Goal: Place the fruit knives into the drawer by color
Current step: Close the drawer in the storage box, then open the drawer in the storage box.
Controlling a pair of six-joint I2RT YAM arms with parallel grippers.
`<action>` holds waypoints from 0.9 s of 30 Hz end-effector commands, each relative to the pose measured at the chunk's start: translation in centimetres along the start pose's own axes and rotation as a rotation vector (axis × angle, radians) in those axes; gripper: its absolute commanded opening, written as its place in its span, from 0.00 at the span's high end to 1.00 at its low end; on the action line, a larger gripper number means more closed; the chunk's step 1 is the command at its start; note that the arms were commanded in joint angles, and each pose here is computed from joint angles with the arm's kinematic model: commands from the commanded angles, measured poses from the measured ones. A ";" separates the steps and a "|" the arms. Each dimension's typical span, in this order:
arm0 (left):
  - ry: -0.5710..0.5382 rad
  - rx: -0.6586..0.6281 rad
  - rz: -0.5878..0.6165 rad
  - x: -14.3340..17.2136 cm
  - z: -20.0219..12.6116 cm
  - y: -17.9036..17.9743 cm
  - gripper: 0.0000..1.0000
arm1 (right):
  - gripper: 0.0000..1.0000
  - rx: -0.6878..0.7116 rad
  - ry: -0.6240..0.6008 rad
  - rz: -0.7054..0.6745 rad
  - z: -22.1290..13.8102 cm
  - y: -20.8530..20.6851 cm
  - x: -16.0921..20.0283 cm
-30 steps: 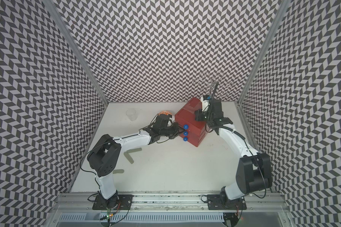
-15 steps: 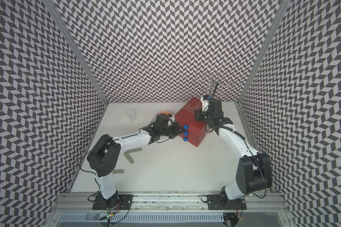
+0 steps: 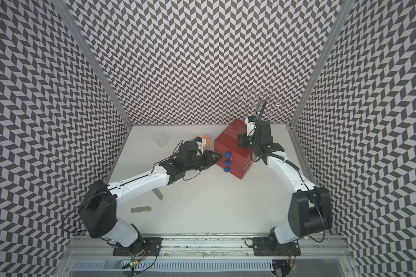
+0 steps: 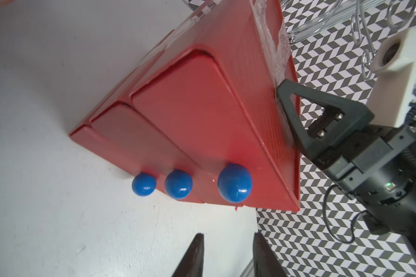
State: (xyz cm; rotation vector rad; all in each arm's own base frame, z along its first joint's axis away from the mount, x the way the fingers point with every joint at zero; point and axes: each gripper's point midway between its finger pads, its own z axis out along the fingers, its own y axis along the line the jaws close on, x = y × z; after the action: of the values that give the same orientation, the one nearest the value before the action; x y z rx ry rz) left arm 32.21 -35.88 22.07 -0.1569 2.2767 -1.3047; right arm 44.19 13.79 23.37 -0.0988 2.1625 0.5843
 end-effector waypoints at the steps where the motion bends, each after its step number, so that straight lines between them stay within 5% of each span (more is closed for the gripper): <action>1: -0.006 -0.037 0.013 0.9 0.0 2.0 0.60 | 0.99 0.178 0.367 0.105 0.4 -4.7 10.8; 15: 0.073 -0.001 -0.023 4.3 3.9 6.8 0.58 | 0.99 0.170 0.368 0.105 0.5 -4.6 11.0; 23: 0.117 0.027 -0.051 5.6 6.8 8.7 0.42 | 0.99 0.168 0.375 0.106 0.6 -4.7 11.3; 27: 0.114 0.039 -0.047 5.4 7.8 8.8 0.42 | 0.99 0.169 0.373 0.107 0.6 -4.7 11.4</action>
State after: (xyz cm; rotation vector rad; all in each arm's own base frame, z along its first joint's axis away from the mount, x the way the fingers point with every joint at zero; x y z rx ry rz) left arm 31.83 -37.78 7.65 -0.1754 2.4329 -1.3405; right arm 44.19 13.80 23.32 -0.0993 2.1609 0.5848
